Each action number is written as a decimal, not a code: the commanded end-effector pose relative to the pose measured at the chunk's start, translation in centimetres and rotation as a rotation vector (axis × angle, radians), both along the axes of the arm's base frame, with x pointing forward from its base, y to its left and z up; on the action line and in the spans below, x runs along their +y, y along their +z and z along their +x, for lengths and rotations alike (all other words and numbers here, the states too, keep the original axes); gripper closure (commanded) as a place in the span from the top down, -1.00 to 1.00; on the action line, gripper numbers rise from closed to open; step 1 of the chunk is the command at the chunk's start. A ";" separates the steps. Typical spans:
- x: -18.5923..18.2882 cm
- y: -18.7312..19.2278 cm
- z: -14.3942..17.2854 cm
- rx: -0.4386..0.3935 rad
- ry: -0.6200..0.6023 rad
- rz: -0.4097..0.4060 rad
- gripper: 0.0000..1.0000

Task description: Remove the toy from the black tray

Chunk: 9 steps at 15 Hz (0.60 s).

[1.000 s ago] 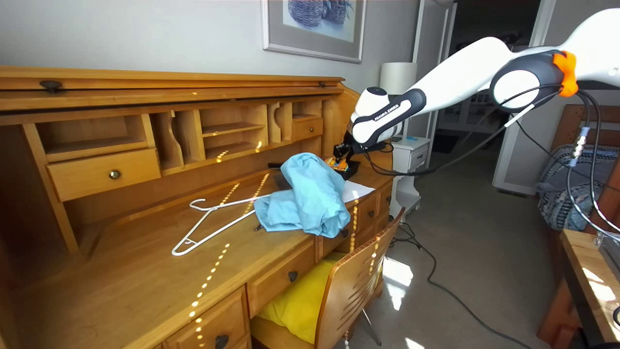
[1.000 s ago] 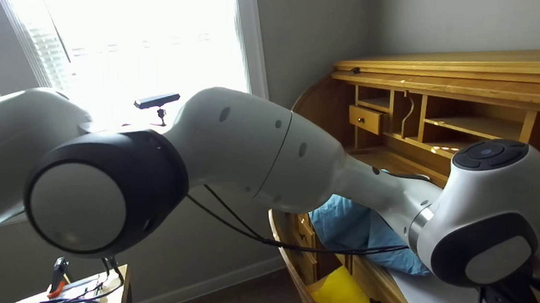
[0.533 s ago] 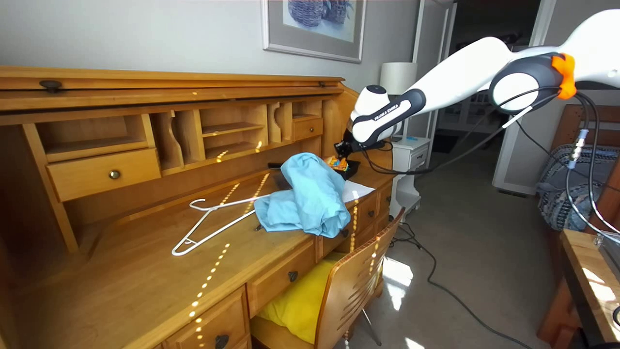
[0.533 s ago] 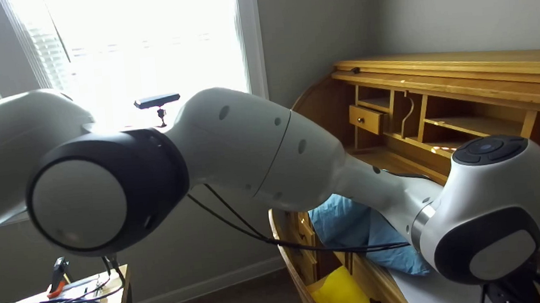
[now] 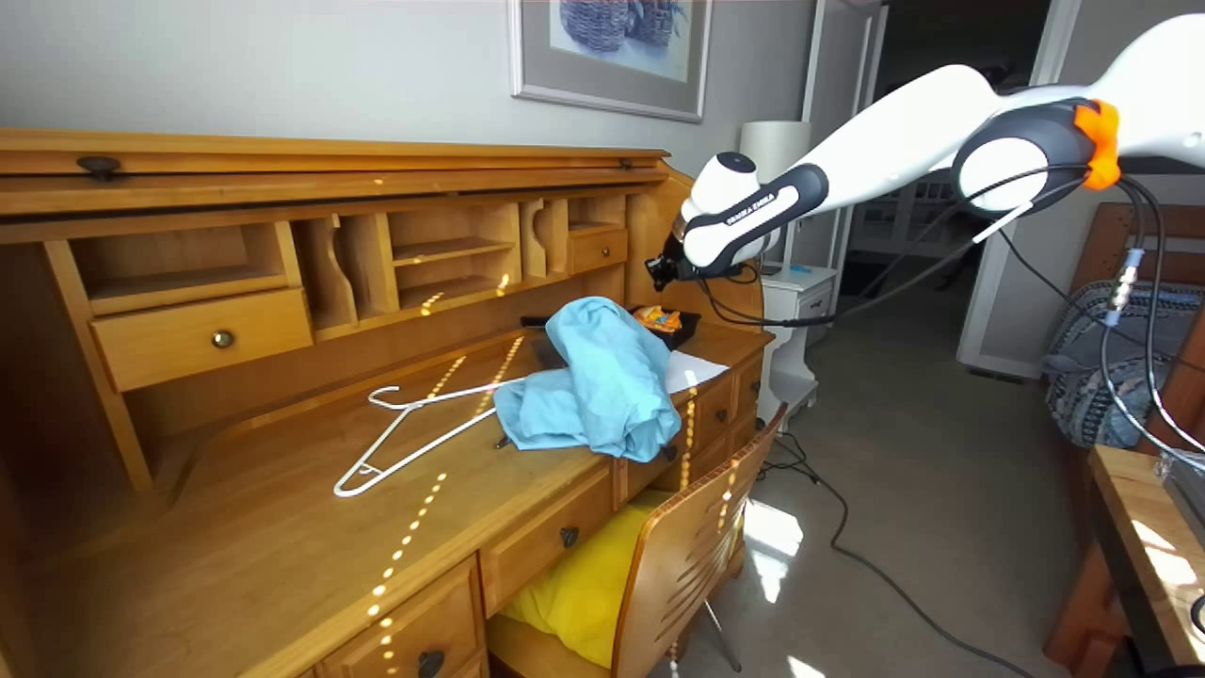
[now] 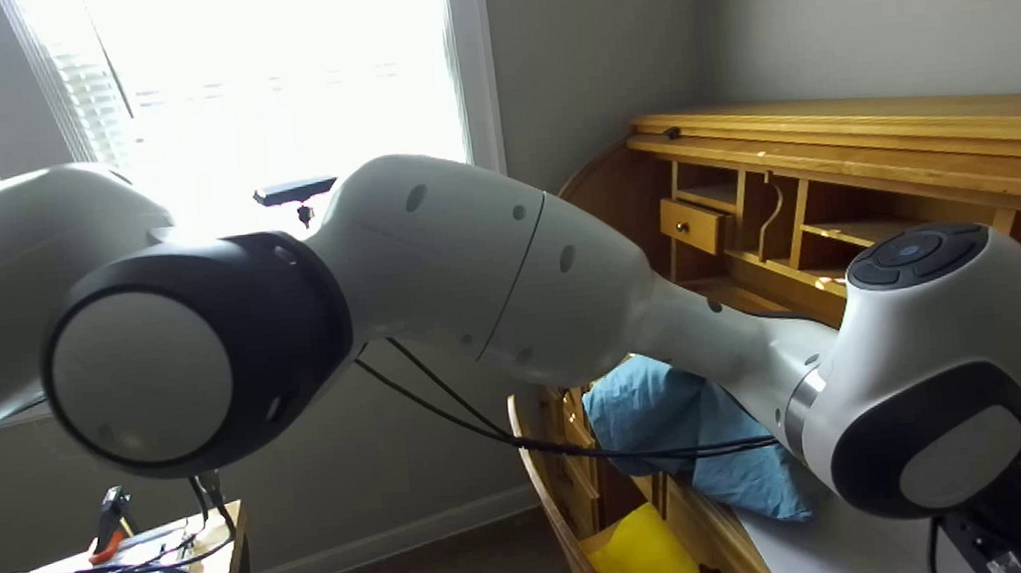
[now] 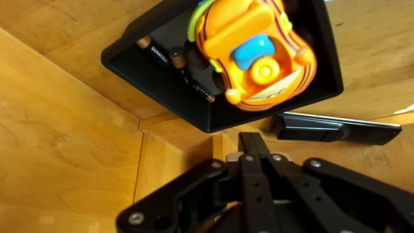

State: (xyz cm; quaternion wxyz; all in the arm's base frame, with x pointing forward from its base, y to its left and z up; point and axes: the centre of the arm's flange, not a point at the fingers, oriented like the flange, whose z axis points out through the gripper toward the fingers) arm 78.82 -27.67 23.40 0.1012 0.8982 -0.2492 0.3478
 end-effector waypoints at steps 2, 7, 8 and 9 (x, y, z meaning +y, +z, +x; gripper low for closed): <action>0.2 1.7 -0.2 -0.056 -0.027 0.011 -0.78; 0.2 1.2 -0.5 0.033 -0.077 0.091 0.06; 0.1 1.0 -0.5 0.050 -0.087 0.096 0.22; -0.1 0.6 -0.4 0.091 -0.090 0.090 0.35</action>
